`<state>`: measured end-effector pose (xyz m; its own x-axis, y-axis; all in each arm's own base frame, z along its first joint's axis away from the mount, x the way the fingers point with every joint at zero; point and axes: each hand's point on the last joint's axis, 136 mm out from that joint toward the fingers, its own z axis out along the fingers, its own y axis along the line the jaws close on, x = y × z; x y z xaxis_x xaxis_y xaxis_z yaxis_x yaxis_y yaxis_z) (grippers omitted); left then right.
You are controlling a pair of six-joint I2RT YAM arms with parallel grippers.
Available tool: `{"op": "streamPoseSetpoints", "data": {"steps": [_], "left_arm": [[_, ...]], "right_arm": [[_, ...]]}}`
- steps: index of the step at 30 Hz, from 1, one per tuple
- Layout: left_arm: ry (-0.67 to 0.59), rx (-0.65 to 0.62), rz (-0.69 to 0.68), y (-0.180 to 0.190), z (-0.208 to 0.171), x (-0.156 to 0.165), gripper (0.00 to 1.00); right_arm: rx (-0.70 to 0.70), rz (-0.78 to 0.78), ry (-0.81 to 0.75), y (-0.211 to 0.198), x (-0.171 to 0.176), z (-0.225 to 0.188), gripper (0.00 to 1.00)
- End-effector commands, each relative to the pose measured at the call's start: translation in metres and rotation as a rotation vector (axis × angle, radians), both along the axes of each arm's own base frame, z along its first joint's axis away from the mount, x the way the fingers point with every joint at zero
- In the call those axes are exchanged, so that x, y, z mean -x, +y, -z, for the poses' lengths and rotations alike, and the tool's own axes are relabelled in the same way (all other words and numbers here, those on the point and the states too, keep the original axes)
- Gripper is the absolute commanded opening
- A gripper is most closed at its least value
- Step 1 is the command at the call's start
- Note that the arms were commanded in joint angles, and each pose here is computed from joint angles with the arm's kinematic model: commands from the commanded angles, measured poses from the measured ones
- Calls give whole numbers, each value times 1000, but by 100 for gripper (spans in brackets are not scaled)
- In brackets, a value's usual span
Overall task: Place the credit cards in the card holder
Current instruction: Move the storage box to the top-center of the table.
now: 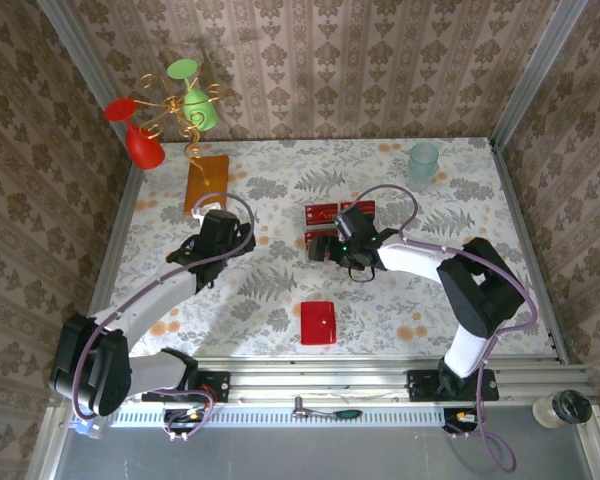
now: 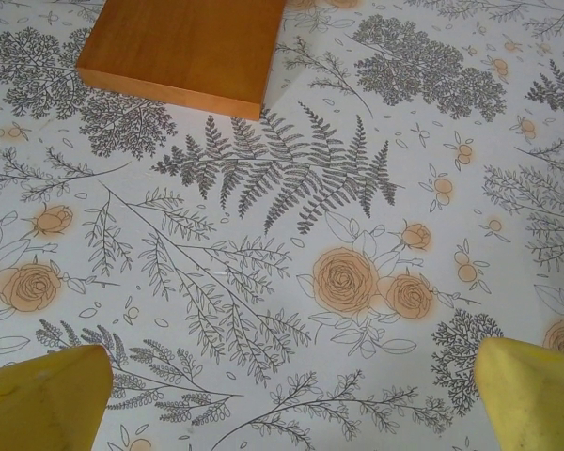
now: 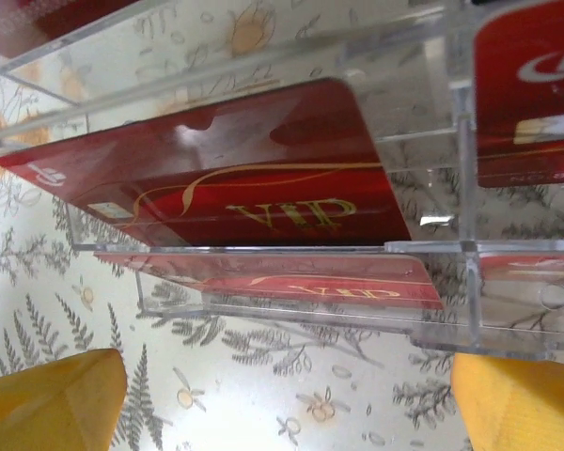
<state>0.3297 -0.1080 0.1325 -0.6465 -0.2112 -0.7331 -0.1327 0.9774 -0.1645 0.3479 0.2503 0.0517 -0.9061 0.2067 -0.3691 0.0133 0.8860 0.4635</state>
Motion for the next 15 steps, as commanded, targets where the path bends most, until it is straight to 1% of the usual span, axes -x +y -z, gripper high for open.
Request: {"op": "streamPoseSetpoints", "data": {"steps": [1,11,15], "left_arm": [[16,4,-18,7,3,7,100],[22,10,-10,5,5,8,100],[26,8,-2,5,6,9,100]], "right_arm": [[-31,-14,-10,10,-13,-4,91],[-70,-32,7,29,-31,-2,90],[-80,-61,14,33,-29,-4,89]]}}
